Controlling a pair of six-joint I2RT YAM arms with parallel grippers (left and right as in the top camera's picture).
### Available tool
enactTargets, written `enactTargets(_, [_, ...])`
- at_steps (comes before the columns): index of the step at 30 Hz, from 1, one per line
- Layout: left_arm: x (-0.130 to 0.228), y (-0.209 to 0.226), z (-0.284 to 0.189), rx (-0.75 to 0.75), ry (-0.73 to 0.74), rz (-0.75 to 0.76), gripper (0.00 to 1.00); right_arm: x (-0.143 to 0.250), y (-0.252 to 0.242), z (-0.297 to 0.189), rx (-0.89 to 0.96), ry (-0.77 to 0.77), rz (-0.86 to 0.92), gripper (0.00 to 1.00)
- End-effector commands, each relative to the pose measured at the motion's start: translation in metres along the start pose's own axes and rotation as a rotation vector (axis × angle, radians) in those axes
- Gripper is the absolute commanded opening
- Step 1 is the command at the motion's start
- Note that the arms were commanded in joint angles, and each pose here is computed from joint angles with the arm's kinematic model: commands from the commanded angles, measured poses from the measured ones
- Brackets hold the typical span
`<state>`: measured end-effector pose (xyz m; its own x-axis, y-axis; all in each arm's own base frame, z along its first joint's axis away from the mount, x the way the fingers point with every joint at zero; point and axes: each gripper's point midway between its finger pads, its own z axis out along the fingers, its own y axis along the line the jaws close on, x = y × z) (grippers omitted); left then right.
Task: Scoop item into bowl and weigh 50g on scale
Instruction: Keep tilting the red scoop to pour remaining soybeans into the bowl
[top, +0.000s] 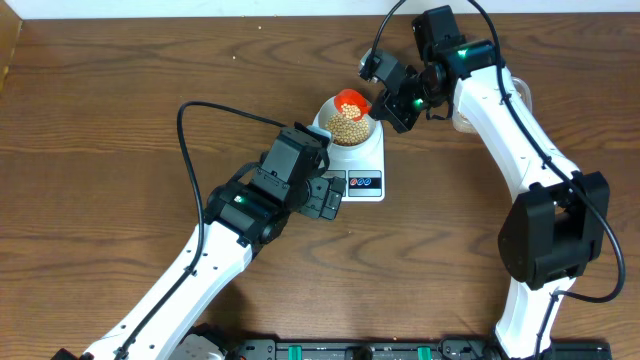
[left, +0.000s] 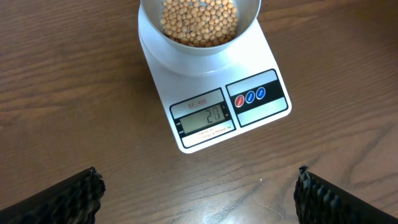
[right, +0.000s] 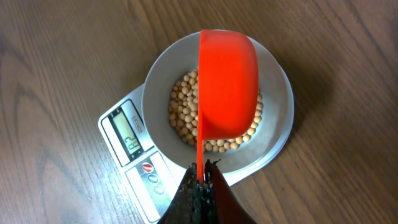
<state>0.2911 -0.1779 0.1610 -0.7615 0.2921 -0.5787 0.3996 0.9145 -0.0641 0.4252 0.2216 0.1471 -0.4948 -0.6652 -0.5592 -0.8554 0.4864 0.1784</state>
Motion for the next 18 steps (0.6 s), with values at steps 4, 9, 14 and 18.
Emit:
enactTargets(4, [-0.0018, 0.0, -0.001, -0.001, -0.005, 0.01, 1.0, -0.0141, 0.0049, -0.0143, 0.016, -0.033, -0.049, 0.01])
enactTargets(9, [-0.002, 0.0, -0.001, -0.001, -0.006, 0.01, 1.0, -0.0138, 0.0051, -0.0143, 0.015, -0.032, -0.048, 0.01])
enactTargets(14, [-0.002, 0.0, -0.001, -0.001, -0.006, 0.01, 1.0, -0.0137, 0.0051, -0.0143, 0.015, -0.032, -0.048, 0.01])
enactTargets(18, [-0.0018, 0.0, -0.001, -0.001, -0.005, 0.01, 1.0, -0.0138, 0.0049, -0.0143, 0.016, -0.032, -0.049, 0.01])
